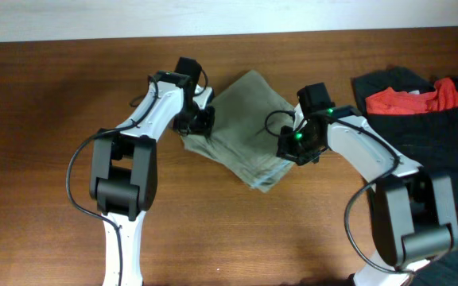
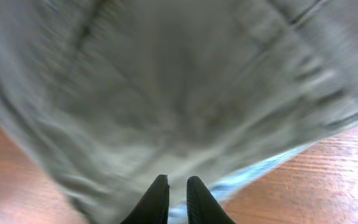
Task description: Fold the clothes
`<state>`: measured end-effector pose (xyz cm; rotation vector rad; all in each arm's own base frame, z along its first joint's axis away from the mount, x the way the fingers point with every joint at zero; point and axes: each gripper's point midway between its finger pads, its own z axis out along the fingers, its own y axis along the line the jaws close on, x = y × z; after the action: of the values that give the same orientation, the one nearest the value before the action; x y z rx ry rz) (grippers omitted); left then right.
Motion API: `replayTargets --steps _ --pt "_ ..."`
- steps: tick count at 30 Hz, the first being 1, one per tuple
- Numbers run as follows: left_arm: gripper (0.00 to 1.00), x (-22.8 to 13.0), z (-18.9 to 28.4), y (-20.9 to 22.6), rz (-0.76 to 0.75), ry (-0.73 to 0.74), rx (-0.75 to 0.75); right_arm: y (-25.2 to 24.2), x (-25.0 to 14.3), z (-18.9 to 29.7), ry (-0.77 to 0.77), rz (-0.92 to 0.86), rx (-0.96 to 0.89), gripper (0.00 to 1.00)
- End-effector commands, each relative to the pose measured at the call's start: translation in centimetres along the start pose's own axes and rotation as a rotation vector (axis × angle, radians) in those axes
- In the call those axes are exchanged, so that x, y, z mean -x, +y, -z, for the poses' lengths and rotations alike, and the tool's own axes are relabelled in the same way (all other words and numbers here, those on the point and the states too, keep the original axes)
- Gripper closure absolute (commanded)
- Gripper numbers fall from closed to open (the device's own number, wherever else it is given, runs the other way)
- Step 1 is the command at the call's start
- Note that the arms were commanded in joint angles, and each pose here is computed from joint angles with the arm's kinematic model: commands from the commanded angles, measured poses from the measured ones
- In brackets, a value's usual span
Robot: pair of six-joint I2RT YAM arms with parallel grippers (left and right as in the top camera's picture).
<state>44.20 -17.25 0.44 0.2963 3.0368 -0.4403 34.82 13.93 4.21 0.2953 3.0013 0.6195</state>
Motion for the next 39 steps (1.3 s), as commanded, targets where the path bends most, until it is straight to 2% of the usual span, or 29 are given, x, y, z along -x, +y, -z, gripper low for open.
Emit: replayTargets --steps 1,2,3,4,7,9,10,12,15,18,21,23,26,32,33,34,37,38,39 --pt "0.8 1.4 -1.5 4.7 0.066 -0.009 0.128 -0.2 -0.8 -2.5 0.063 -0.026 -0.027 0.85" --pt "0.73 2.0 -0.2 4.1 0.07 -0.016 0.103 -0.2 -1.1 -3.1 0.077 -0.03 -0.033 0.85" --pt "0.57 2.4 2.3 2.4 0.08 -0.002 0.023 -0.1 -1.3 -3.8 0.088 -0.026 -0.038 0.85" --pt "0.46 2.0 4.1 1.0 0.09 0.028 -0.036 -0.1 -1.5 -4.2 0.095 -0.025 -0.04 0.88" --pt "0.27 -0.8 7.6 -0.5 0.131 0.152 -0.064 -0.6 -1.9 -4.8 0.116 -0.073 -0.063 0.88" --pt "0.27 -2.3 7.9 -0.5 0.144 0.213 -0.06 -0.4 -2.0 -4.3 0.12 -0.042 -0.053 0.89" --pt "0.27 -2.6 8.0 -0.6 0.137 0.227 -0.061 0.4 -1.6 -3.2 0.091 0.037 -0.033 0.89" --pt "0.28 -3.2 8.2 -0.6 0.131 0.252 -0.061 3.0 0.5 0.7 -0.03 0.194 0.02 0.89" --pt "0.24 -3.4 8.2 -0.6 0.133 0.261 -0.06 5.6 3.1 3.9 -0.166 0.237 0.068 0.9" --pt "0.17 -3.5 8.2 -1.3 0.143 0.268 -0.104 3.8 3.5 1.0 -0.126 0.166 0.01 0.89" --pt "0.15 -4.1 8.1 -1.6 0.192 0.298 -0.117 1.8 2.8 -2.6 -0.04 0.133 -0.036 0.91" --pt "0.14 -4.2 7.0 -2.6 0.233 0.31 -0.194 0.5 2.2 -4.8 0.016 0.112 -0.063 0.92" --pt "0.14 -5.3 4.6 -3.6 0.289 0.356 -0.284 0.1 1.9 -5.6 0.036 0.105 -0.072 0.92" --pt "0.14 -8.1 -1.2 -3.7 0.391 0.412 -0.275 0.1 1.9 -5.6 0.038 0.104 -0.072 0.92" --pt "0.13 -8.6 -1.9 -4.1 0.409 0.426 -0.266 0.1 1.9 -5.6 0.037 0.104 -0.072 0.92" --pt "0.07 -9.0 -2.6 -4.6 0.438 0.435 -0.263 0.1 1.9 -5.6 0.037 0.105 -0.072 0.92" --pt "0.08 -8.2 -5.3 -5.5 0.491 0.37 -0.263 0.1 1.9 -5.6 0.038 0.104 -0.073 0.92" --pt "0.21 -7.4 -6.0 -5.8 0.504 0.331 -0.272 0.0 1.7 -5.6 0.043 0.102 -0.075 0.92" --pt "0.26 -6.7 -6.3 -5.6 0.514 0.301 -0.26 0.0 1.7 -5.6 0.045 0.102 -0.075 0.92"
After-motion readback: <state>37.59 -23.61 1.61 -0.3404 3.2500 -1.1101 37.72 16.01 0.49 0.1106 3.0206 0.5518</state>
